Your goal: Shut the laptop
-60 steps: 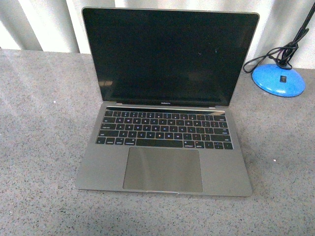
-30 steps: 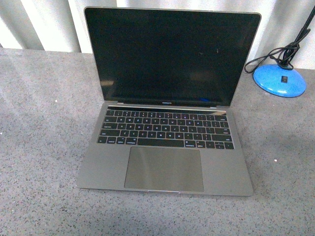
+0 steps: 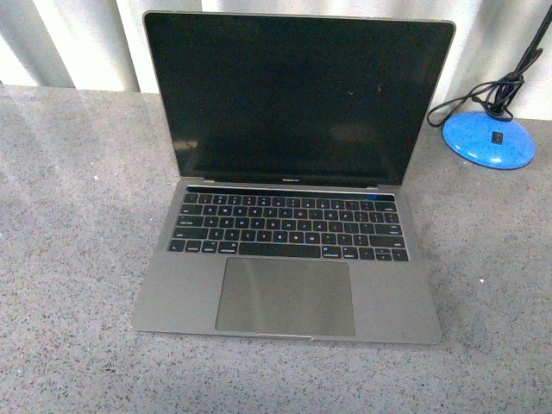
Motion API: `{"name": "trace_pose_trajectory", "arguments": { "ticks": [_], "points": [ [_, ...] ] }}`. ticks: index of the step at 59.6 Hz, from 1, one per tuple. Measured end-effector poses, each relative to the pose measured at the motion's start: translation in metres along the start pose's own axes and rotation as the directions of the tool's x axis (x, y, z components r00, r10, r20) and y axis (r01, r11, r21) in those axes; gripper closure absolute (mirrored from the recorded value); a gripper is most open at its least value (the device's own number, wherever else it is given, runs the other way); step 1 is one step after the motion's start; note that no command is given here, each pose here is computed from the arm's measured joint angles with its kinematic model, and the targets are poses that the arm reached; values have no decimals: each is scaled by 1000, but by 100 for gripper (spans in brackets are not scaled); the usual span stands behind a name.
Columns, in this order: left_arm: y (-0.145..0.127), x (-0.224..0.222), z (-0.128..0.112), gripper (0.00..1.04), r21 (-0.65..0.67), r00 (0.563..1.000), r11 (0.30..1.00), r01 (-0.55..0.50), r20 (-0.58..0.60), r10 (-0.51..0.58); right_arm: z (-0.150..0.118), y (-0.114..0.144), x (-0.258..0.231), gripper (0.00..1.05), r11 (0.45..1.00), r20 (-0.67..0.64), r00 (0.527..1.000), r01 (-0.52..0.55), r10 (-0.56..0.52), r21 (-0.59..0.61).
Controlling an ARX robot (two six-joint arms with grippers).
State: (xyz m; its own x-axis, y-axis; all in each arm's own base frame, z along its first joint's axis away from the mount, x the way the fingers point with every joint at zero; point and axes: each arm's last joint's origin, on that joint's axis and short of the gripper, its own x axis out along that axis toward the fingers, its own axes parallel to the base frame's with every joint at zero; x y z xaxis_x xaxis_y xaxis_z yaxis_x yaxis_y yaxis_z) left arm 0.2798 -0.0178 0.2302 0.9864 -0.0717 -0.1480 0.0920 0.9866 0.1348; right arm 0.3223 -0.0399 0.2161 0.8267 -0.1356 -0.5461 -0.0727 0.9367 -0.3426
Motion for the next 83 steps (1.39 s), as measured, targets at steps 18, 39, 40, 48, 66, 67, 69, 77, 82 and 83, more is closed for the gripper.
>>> {"name": "trace_pose_trajectory", "arguments": {
  "ticks": [18,39,40,48,66,67,69,77,82,83],
  "points": [
    [-2,66,-4,7,43,1000,999,1,-25,1,61,27,39,10,979,54,994,-82,93,-185],
    [-13,112,-20,7,57,996,998,19,-93,-13,83,56,69,10,963,55,985,-150,166,-222],
    [-15,114,-20,7,59,995,998,24,-95,-18,84,57,70,10,962,56,984,-153,169,-224],
    [-29,125,-12,7,83,995,994,66,-74,-60,99,61,74,10,954,66,980,-167,189,-249],
    [-47,148,0,50,156,992,982,110,-80,-99,116,64,80,54,936,61,974,-193,220,-294],
    [-48,150,0,53,163,991,980,114,-84,-101,116,65,80,58,933,54,972,-201,227,-299],
    [-49,153,0,60,173,990,978,120,-95,-105,116,67,81,65,927,47,970,-212,238,-310],
    [-56,162,0,85,207,985,967,151,-119,-129,115,75,87,90,905,18,962,-249,271,-344],
    [-60,166,1,100,229,982,959,169,-124,-144,115,79,92,104,893,-1,957,-271,290,-360],
    [-60,167,2,101,234,981,957,173,-125,-146,115,80,93,104,887,-7,955,-278,296,-369]
  ]
}}
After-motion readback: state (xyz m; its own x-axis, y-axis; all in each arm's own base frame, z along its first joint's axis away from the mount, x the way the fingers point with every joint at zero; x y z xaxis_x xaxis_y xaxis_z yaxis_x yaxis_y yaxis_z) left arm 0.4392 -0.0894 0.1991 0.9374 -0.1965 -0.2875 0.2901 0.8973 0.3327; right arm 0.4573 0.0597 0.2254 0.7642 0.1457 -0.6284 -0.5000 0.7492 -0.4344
